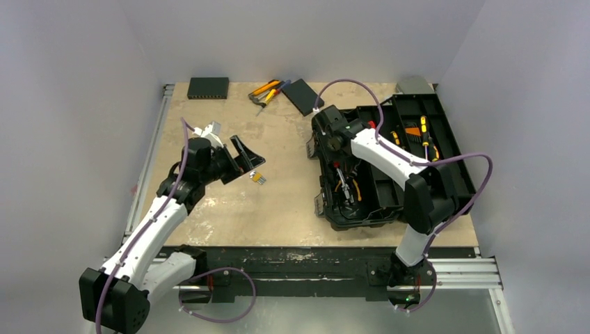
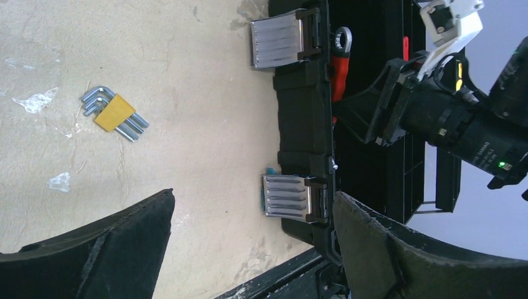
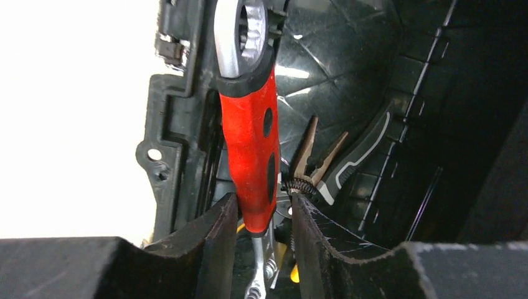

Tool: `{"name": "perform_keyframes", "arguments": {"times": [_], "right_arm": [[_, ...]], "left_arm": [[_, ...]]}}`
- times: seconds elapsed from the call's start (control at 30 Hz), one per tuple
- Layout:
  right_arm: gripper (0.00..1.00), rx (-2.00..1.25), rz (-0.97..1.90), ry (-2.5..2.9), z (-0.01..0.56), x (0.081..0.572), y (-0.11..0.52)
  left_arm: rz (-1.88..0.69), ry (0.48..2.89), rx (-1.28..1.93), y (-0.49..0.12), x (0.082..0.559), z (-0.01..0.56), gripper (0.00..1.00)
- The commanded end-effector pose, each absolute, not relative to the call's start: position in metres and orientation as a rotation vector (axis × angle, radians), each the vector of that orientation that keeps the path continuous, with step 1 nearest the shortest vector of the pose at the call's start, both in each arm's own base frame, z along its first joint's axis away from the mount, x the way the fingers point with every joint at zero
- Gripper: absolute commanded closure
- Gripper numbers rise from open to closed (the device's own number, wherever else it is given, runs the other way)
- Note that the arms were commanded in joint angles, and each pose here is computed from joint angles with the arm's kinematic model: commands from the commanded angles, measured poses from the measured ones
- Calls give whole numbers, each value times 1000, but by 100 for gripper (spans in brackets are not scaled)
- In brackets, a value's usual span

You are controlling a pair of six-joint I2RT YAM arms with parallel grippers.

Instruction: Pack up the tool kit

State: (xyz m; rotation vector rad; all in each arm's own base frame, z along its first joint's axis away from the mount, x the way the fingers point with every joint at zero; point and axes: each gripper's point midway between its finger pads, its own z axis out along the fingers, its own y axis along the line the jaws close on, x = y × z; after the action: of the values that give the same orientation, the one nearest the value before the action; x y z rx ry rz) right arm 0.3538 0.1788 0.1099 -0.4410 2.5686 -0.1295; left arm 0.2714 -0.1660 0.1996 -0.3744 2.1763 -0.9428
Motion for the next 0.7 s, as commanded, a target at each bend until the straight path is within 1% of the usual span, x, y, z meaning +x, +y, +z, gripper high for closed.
{"name": "perform_keyframes", "arguments": {"times": [0.0,0.23,0.4,0.5,0.67], "right_arm": [[64,-355,-4,2405,158,373,193],[62,-328,127,2342,178,367,203],[54,-328,304,2268,197,362,223],[52,-309,395,2223,206,358,232],[51,-269,462,2218,200,358,240]], "left_arm": [[-961,2143,-318,-172,277,207,6],[-973,2154,-308,-177,278,204,6],[-986,2162,-293,-182,277,200,6],[-1011,2155,-270,-187,277,198,6],[-1123,2076,-118,-208,275,205,5]]}}
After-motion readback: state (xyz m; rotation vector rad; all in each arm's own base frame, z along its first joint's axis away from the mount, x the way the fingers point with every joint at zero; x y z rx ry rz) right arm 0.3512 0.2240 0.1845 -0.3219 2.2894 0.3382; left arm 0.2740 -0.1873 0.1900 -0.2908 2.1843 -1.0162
